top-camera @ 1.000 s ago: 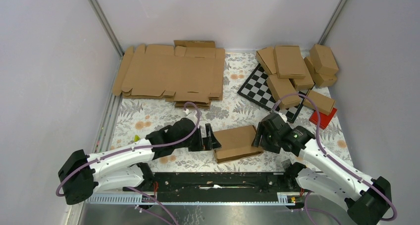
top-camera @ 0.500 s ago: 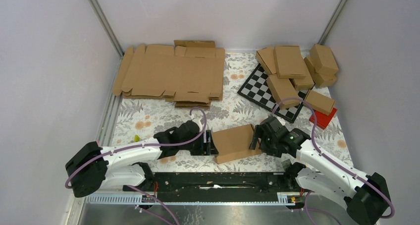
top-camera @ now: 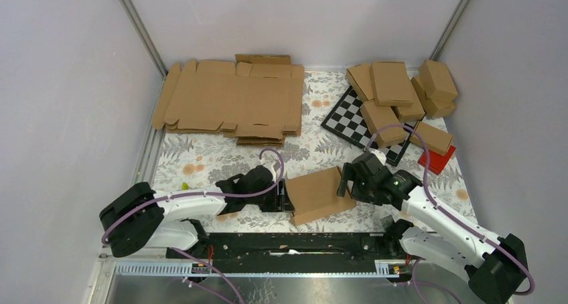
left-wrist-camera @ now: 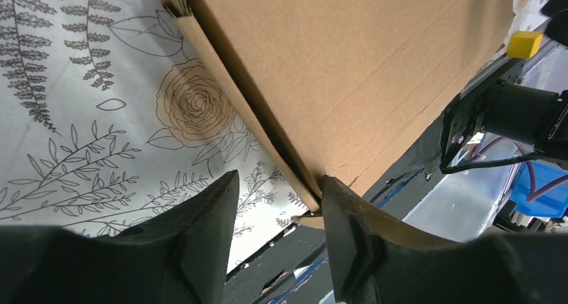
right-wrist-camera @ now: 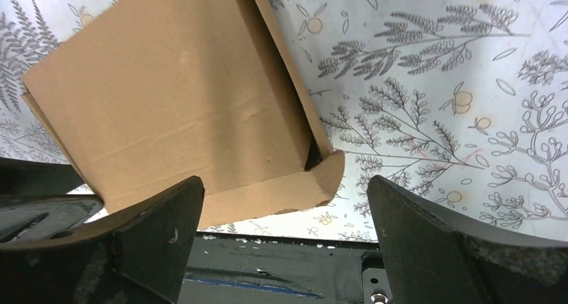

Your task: Fold the paper box

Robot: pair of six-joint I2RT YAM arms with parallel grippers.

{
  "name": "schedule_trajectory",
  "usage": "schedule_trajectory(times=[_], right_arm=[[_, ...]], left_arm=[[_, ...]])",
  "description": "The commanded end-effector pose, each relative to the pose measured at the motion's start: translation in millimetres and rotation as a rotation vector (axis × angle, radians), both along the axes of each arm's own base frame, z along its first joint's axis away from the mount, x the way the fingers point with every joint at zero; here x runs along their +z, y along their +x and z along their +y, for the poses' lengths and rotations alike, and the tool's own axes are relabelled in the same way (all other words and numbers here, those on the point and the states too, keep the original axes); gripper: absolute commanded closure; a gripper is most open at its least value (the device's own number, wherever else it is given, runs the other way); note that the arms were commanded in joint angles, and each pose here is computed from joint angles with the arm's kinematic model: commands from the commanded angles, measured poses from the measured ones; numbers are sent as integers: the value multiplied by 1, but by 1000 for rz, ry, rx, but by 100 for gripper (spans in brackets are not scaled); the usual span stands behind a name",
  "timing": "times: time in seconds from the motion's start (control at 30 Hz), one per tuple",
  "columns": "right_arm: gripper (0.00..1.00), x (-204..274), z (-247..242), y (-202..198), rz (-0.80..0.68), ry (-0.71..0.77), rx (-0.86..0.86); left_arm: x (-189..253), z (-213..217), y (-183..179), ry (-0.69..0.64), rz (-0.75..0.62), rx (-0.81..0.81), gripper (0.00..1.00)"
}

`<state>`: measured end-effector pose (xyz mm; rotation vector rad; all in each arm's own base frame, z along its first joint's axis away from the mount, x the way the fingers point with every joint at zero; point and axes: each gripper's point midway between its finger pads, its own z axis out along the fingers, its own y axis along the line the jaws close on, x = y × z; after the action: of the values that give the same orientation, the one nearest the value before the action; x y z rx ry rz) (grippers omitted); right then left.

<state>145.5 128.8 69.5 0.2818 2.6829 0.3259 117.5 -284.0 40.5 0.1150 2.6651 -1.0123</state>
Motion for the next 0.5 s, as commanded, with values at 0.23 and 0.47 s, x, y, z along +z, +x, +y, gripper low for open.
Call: schedule_trajectory(times=[0.23,0.47], right_arm=[[2,-11,-5,14,-18,-88,8],[24,-34,-3,6,15,-52,-18]], left_arm=[[-16,3,1,11,9,3,57],[-4,-3,4,-14,-15,-11,63]])
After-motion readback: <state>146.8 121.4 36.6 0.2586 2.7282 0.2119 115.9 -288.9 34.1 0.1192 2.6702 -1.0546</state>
